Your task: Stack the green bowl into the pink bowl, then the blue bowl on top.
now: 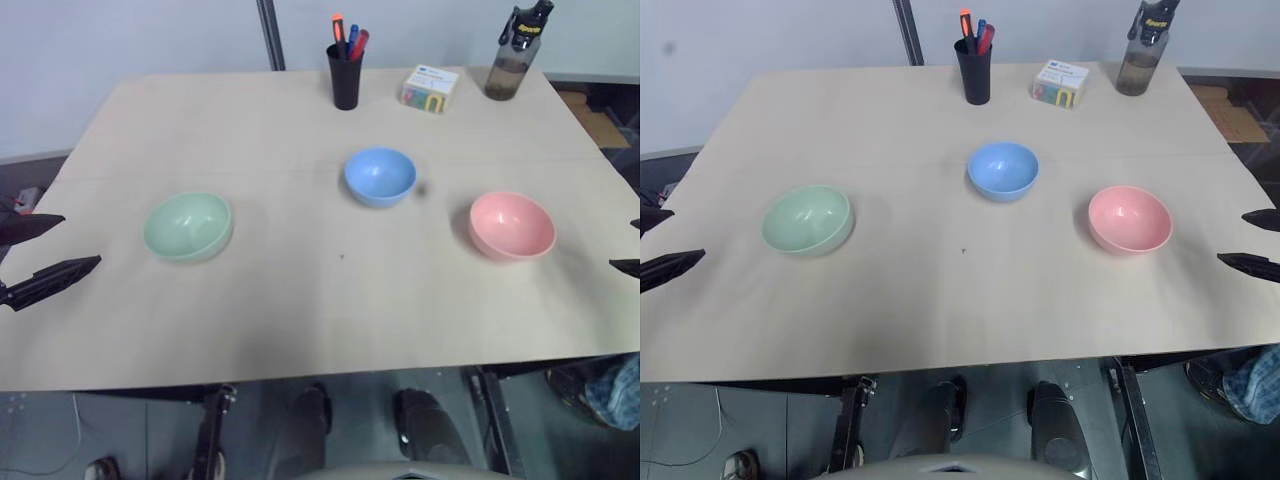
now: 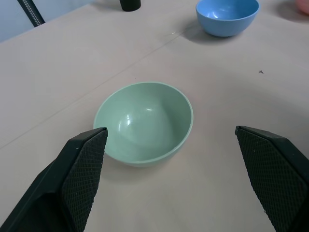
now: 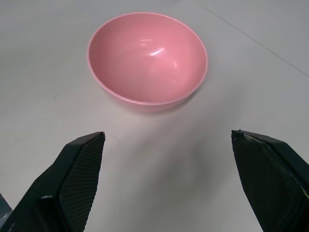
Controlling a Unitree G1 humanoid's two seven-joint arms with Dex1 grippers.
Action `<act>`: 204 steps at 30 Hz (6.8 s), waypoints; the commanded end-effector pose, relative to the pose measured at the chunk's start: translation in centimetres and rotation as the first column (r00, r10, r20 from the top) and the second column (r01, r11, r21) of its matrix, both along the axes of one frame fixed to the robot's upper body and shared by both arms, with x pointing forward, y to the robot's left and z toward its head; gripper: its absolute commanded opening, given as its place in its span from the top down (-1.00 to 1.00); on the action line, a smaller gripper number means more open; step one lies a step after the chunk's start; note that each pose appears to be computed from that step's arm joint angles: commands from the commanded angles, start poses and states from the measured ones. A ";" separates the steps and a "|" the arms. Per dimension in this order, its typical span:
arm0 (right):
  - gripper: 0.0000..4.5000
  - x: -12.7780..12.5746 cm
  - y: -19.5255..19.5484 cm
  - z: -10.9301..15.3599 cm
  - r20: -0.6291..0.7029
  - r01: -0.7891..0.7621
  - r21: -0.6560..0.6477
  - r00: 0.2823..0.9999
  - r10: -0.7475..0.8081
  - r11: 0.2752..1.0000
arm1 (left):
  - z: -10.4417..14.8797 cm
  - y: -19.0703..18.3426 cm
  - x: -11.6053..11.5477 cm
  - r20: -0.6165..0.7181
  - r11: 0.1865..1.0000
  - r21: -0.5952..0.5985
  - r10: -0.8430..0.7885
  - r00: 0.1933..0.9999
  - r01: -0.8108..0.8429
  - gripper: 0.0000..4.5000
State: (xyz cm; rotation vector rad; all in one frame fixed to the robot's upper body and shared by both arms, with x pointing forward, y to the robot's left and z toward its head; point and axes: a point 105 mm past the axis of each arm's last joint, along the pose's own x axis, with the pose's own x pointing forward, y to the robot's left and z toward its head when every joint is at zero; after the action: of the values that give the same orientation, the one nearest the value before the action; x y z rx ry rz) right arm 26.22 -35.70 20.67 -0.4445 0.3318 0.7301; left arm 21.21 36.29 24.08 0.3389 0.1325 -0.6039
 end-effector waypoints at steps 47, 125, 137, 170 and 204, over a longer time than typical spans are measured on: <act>0.97 7.2 16.9 -4.9 0.036 -0.035 -0.066 0.999 0.038 0.997 | 0.1 -16.0 2.0 0.162 0.832 -0.169 -0.506 0.847 0.529 -1.00; -1.00 1.9 24.2 0.2 0.350 -0.551 0.082 0.796 0.493 0.831 | -7.3 -9.9 8.7 0.060 0.714 0.545 0.491 0.869 -0.441 -0.14; -1.00 2.5 24.4 0.7 0.347 -0.524 0.087 0.813 0.467 0.847 | -6.7 -9.8 9.3 0.126 0.699 0.573 0.441 0.889 -0.428 0.97; -1.00 -3.6 9.3 1.0 0.339 -0.123 0.097 0.937 0.083 0.988 | 0.2 -30.8 9.7 -0.012 0.275 0.498 -0.946 0.323 0.822 0.97; -1.00 -1.1 15.4 0.2 0.378 -0.282 0.161 0.903 0.205 0.946 | 0.9 -27.0 21.6 0.304 0.551 0.817 -0.664 0.683 0.172 -0.95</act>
State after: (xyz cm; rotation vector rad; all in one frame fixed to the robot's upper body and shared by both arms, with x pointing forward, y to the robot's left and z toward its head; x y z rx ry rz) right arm 24.88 -20.76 20.13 -0.3896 -0.1160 0.8990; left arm 43.09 10.18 24.51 1.3898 -0.2827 -0.9128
